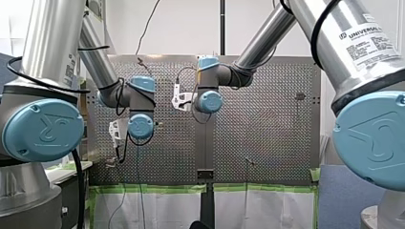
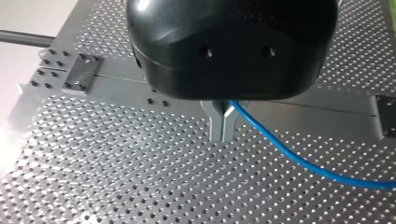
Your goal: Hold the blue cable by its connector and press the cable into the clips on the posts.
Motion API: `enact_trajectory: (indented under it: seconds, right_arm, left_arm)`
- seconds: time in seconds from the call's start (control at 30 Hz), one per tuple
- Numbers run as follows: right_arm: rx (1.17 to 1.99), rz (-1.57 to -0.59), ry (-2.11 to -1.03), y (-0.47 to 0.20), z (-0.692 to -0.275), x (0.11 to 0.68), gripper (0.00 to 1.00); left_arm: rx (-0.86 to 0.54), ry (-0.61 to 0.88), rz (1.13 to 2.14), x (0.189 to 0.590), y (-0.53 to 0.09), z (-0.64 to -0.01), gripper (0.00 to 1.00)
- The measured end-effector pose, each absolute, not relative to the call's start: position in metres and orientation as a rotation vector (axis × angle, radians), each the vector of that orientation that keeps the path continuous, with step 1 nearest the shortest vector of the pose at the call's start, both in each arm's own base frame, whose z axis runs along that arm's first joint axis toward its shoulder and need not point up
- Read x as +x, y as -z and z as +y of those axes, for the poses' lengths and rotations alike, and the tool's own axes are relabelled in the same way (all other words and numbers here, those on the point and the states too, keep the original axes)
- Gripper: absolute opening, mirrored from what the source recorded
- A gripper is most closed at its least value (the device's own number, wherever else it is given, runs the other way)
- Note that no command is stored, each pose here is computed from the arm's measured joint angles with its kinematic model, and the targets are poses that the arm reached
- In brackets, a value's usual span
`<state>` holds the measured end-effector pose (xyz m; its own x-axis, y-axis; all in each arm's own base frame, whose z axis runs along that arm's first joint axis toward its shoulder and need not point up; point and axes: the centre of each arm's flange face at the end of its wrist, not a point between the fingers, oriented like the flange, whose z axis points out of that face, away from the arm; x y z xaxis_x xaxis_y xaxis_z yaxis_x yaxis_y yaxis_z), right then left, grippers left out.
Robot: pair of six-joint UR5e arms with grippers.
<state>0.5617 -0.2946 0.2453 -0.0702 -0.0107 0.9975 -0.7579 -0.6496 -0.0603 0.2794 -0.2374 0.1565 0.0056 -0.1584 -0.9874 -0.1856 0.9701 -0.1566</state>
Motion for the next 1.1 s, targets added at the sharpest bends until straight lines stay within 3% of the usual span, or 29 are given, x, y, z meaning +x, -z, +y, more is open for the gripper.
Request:
enact_trajectory:
  seconds: [0.37, 1.1]
  right_arm:
    - [1.757, -0.817, -1.770, -0.257, -0.287, 0.555, 0.00]
    - [1.774, -0.794, -1.817, -0.277, -0.309, 0.559, 0.00]
  left_arm:
    - [-0.341, -0.008, 1.513, 0.292, -0.203, -0.238, 0.00]
    - [-0.426, 0.029, 1.380, 0.313, -0.316, -0.229, 0.00]
